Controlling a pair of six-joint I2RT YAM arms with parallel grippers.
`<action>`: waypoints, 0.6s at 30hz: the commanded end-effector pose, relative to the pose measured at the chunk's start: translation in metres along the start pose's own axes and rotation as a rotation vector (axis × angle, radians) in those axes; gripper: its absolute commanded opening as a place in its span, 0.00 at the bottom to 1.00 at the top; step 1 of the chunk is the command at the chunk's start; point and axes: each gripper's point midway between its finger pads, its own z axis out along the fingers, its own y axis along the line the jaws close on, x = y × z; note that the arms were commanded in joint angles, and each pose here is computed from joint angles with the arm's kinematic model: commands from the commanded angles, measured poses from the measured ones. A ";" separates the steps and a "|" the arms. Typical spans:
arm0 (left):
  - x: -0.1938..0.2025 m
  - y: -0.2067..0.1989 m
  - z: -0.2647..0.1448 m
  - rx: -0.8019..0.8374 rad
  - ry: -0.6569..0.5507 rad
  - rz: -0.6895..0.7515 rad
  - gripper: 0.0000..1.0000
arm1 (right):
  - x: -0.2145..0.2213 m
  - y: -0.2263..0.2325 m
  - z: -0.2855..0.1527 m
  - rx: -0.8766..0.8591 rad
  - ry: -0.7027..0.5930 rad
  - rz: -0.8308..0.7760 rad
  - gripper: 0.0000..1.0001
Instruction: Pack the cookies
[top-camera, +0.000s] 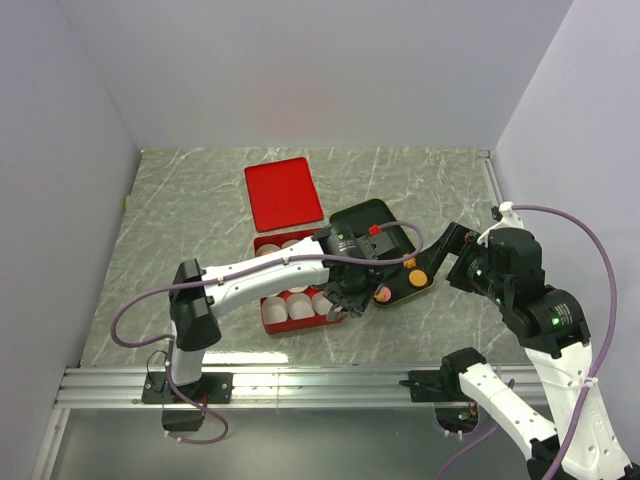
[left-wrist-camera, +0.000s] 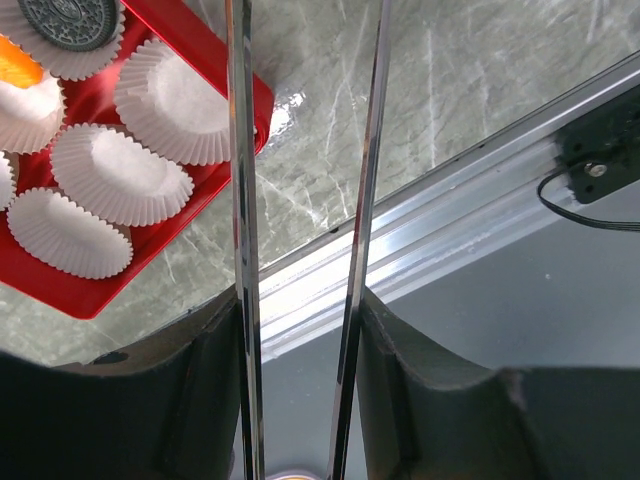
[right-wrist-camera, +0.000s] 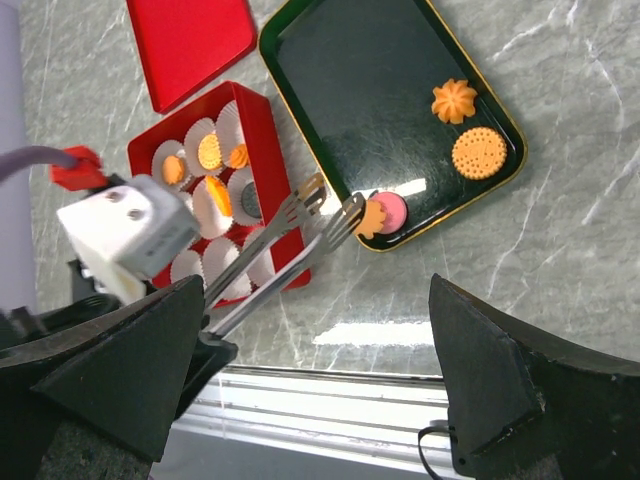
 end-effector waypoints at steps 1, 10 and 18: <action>-0.007 -0.010 -0.008 0.033 -0.020 0.036 0.48 | -0.011 0.002 -0.006 -0.005 -0.043 -0.013 1.00; -0.004 -0.011 0.006 0.025 0.001 0.055 0.50 | -0.008 0.001 -0.002 -0.001 -0.034 -0.014 1.00; -0.005 -0.014 0.013 0.026 0.010 0.073 0.50 | -0.007 0.000 0.001 0.003 -0.029 -0.016 1.00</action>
